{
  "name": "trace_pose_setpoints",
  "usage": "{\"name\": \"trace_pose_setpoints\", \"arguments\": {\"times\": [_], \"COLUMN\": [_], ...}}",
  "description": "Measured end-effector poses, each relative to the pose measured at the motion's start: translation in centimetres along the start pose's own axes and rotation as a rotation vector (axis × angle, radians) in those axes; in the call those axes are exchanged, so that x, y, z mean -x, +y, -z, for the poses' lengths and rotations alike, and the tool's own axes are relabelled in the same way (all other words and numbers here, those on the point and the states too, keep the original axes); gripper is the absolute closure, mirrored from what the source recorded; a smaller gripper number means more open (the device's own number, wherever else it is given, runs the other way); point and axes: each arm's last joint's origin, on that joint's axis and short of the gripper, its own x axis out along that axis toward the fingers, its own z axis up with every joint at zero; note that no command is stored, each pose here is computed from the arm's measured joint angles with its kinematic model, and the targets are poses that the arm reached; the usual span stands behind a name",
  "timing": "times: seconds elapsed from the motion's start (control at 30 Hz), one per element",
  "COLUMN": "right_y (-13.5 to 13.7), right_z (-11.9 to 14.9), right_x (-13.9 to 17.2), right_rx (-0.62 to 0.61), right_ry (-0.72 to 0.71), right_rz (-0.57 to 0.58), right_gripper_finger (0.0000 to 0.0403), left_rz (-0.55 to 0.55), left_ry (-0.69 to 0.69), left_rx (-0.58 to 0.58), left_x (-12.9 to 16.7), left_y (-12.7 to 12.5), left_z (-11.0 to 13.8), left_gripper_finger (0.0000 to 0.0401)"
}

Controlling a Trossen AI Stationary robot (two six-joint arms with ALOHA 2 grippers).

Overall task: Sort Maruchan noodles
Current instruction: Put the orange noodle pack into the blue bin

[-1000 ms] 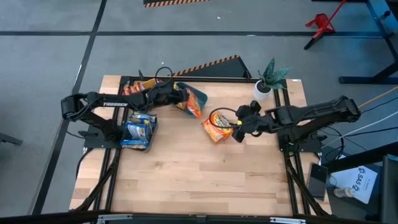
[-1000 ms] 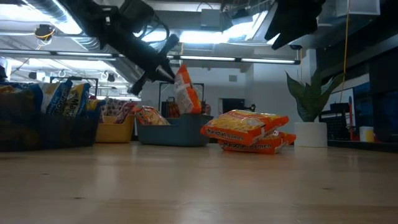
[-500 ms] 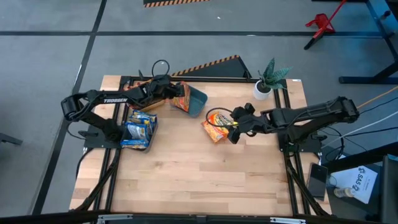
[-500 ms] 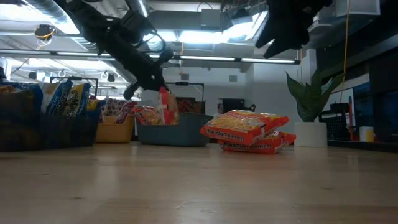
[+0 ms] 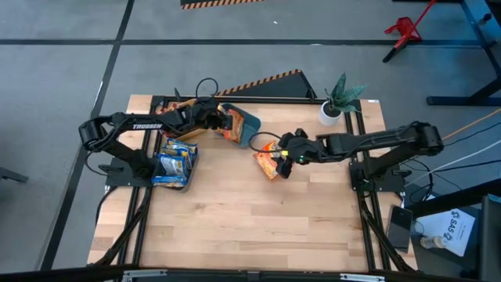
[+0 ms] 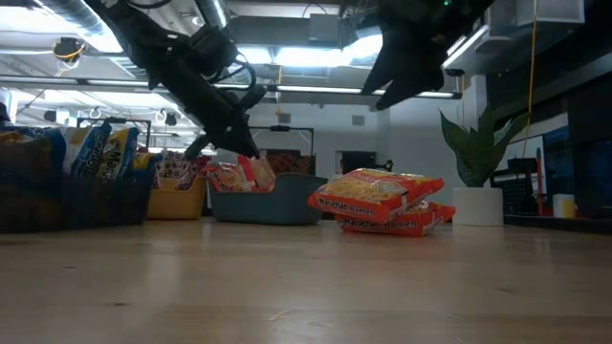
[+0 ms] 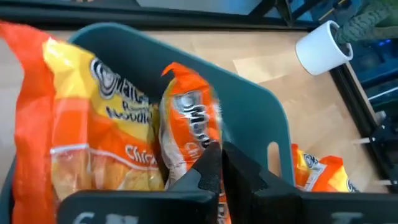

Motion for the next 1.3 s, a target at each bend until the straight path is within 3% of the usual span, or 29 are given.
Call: {"name": "trace_pose_setpoints", "arguments": {"times": [0.2,0.37,0.47,0.57,0.77,0.97,1.1,1.17,1.3], "right_y": [-0.5,-1.7,-2.0,-2.7,-4.5,-6.1,-7.3,-7.3,-7.3], "right_z": [0.1,0.6,-0.2,-2.1,-5.4,-8.3,-8.6,-8.4,-7.8], "right_x": [-0.4,-0.6,-0.8,-1.1,-6.0,-9.7,-12.4,-13.9,-15.7], "right_rx": [0.023,0.017,0.104,0.201,0.259,0.245,0.268,0.275,0.291], "right_ry": [0.025,0.094,0.052,-0.001,0.048,0.052,0.111,0.143,0.204], "right_rz": [0.031,0.106,0.082,0.058,-0.004,-0.037,-0.031,-0.052,-0.058], "right_gripper_finger": [0.0123,0.0123,0.0123,0.0134,0.0201,0.0300,0.0381,0.0396,0.0384], "left_rz": [0.013,0.045,0.129,0.293,0.531,0.565,0.596,0.621,0.605], "left_ry": [0.003,0.026,0.061,0.085,0.027,-0.120,-0.266,-0.306,-0.294], "left_rx": [-0.059,-0.023,0.033,0.054,0.146,0.217,0.229,0.216,0.192], "left_x": [0.0,0.1,0.1,0.3,2.3,6.4,9.7,11.0,12.4], "left_y": [0.4,0.9,0.6,-0.3,-2.4,-3.1,-3.6,-3.9,-3.9], "left_z": [-0.6,-1.1,-1.3,-1.8,-3.3,-4.8,-5.6,-5.7,-5.2], "left_gripper_finger": [0.0343,0.0302,0.0294,0.0296,0.0299,0.0309,0.0316,0.0318,0.0327]}}
